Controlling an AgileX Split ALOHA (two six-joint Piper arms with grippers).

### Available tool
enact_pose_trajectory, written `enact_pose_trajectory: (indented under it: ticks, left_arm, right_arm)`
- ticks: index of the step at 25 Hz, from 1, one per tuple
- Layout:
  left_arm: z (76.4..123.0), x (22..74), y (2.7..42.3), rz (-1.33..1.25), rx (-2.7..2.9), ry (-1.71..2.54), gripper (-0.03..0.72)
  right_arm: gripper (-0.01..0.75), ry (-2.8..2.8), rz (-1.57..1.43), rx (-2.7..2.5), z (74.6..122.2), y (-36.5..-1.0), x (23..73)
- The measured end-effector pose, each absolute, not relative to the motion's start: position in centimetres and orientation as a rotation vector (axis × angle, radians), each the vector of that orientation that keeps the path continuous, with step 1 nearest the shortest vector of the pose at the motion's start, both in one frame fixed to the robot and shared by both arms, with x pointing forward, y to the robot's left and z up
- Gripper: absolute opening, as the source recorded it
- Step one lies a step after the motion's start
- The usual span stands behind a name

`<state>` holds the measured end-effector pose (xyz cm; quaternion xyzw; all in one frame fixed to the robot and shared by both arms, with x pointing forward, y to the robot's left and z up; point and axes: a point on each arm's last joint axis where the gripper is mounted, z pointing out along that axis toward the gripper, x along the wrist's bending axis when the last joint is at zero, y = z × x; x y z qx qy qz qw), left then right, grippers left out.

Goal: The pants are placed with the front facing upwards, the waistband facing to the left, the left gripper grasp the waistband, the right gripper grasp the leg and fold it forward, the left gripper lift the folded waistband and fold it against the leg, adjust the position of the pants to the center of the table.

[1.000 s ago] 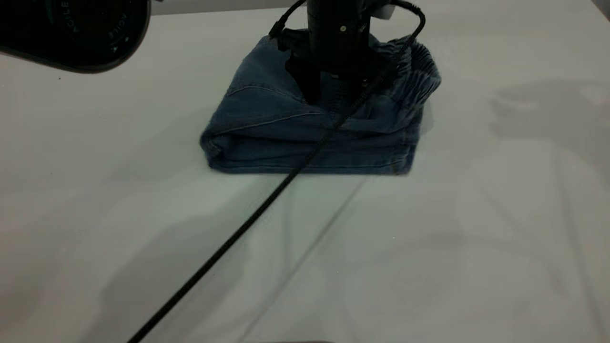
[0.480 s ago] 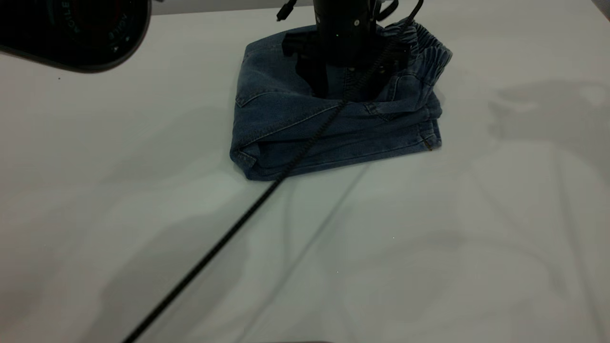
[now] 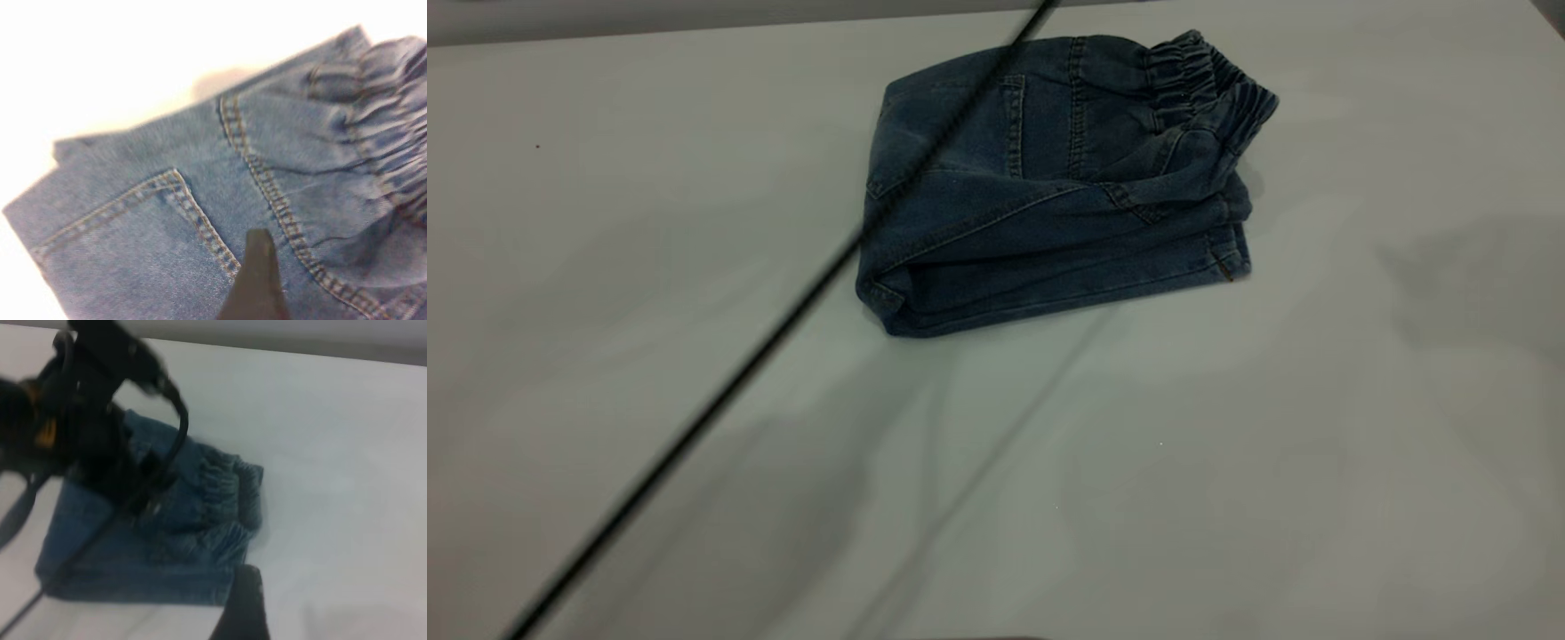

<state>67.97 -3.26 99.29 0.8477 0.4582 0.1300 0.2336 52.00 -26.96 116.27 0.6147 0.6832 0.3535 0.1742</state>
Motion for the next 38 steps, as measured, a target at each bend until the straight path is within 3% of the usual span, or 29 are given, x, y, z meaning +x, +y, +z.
enact_pose_trajectory:
  ticks: [12,18,26,38]
  left_arm:
    - [119.7,61.2,1.4,0.489,2.034,1.014,0.570]
    - [126.0,54.4,5.8,0.463,2.023,0.898,0.570]
    - [128.1,43.6,15.3,0.602,2.061,0.900,0.570]
    - [120.1,30.3,25.6,0.585,2.044,0.943,0.570]
  right_arm:
    - [0.535,1.907,1.127,1.571,123.3,-26.8,37.7]
    - [0.525,1.868,1.199,1.484,123.9,-26.7,31.8]
    - [0.525,1.915,1.162,1.534,119.6,-26.8,29.3]
    - [0.580,2.008,1.080,1.609,114.4,-26.8,28.5]
